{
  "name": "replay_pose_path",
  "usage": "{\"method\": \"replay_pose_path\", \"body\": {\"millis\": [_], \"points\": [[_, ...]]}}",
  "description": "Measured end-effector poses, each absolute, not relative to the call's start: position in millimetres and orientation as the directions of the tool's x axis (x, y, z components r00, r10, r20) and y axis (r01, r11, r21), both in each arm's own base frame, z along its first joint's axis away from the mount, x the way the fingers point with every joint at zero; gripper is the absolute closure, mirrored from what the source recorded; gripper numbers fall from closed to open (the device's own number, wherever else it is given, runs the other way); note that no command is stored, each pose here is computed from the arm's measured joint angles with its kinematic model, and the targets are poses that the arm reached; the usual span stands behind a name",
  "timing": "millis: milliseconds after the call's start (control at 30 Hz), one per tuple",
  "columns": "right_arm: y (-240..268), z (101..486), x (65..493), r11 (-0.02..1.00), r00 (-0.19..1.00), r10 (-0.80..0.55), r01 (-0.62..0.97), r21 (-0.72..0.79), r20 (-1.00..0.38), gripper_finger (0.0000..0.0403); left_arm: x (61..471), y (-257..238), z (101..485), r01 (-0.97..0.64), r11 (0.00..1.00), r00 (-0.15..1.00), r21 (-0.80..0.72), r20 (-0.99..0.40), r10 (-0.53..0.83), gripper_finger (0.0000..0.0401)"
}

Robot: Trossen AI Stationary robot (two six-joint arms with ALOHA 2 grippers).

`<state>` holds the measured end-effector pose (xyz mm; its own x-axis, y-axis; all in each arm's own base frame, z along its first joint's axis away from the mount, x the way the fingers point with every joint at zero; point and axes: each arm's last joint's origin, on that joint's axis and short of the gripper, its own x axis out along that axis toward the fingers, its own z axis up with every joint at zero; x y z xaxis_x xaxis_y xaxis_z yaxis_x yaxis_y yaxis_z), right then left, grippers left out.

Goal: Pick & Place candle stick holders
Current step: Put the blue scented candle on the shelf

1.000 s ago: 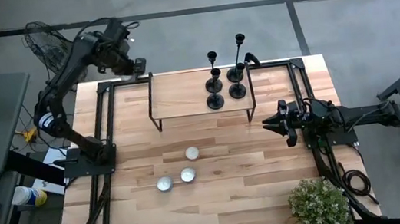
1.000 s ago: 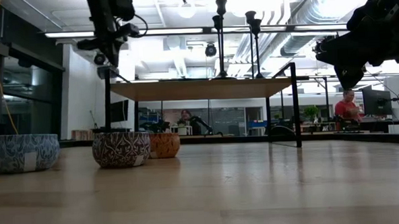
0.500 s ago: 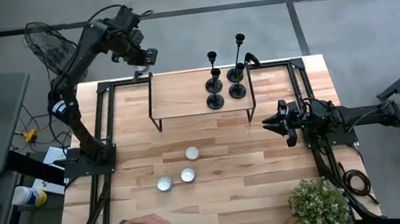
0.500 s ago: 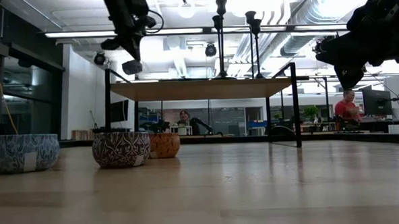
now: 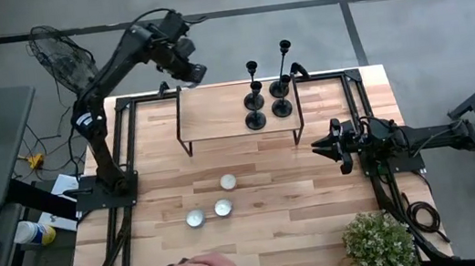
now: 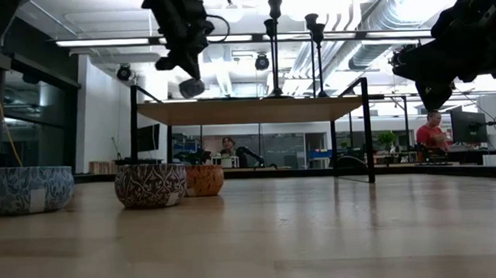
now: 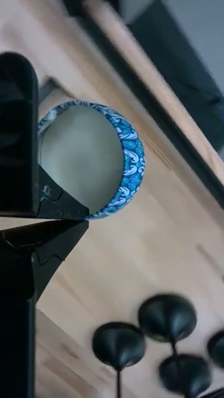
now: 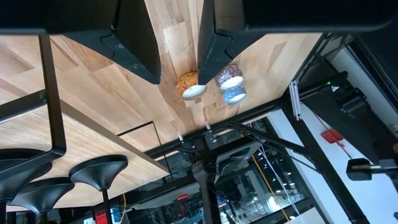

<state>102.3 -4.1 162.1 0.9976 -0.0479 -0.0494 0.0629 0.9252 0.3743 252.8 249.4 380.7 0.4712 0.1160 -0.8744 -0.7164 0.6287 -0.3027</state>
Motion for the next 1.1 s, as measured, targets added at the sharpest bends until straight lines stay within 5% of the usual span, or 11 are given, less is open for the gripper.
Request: {"method": "replay_pose_path", "body": {"millis": [533,1100], "points": [[-4.1,162.1,102.3,0.925,0.998,-0.048,0.063,0.374,-0.049,0.0304,280.6,242.1,364.6,-0.202,0.971,0.512,-0.13,-0.859,-0.008,0.0401],[-4.1,162.1,102.3,0.925,0.998,-0.048,0.063,0.374,-0.05,0.0304,295.6,236.9,358.2,0.186,0.974,0.492,0.13,-0.871,0.022,0.0401]]}}
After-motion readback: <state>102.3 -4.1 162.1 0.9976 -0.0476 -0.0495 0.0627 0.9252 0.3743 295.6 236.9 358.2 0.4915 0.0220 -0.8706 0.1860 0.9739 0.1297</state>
